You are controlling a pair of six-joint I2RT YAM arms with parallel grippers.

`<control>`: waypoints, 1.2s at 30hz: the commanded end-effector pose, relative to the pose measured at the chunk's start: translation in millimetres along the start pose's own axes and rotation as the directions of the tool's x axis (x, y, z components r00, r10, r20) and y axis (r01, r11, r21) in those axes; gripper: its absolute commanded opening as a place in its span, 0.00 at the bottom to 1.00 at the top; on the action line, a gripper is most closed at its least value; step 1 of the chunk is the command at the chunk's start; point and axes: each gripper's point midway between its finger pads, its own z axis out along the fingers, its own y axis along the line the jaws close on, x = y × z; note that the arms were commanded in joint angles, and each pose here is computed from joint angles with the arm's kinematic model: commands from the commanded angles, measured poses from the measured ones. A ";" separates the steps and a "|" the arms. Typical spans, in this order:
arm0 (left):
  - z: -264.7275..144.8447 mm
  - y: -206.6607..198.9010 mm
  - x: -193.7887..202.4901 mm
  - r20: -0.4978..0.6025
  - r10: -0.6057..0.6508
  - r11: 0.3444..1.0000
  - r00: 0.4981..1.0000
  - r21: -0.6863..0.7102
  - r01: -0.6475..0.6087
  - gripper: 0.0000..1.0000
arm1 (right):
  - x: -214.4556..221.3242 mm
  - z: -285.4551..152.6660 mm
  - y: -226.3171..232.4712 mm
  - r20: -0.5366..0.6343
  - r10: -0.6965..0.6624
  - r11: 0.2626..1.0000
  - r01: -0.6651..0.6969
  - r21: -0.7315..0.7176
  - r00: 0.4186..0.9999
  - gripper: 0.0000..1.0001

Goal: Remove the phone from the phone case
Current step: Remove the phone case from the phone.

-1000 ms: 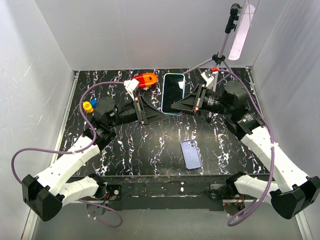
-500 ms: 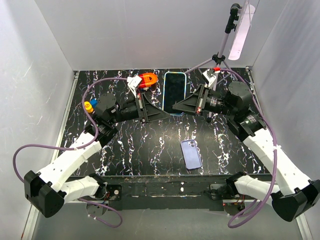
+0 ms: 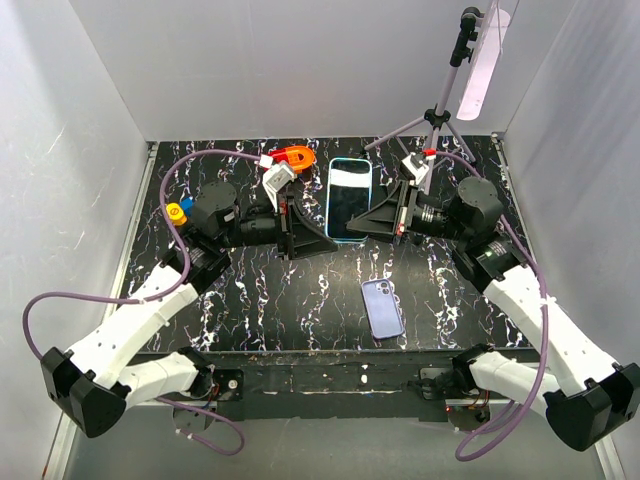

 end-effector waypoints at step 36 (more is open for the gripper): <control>-41.5 153.2 184.8 0.287 -0.724 0.441 0.628 -0.507 0.741 0.00 | 35.0 0.9 -28.3 -0.121 0.275 0.958 -0.282 -0.051 0.954 0.01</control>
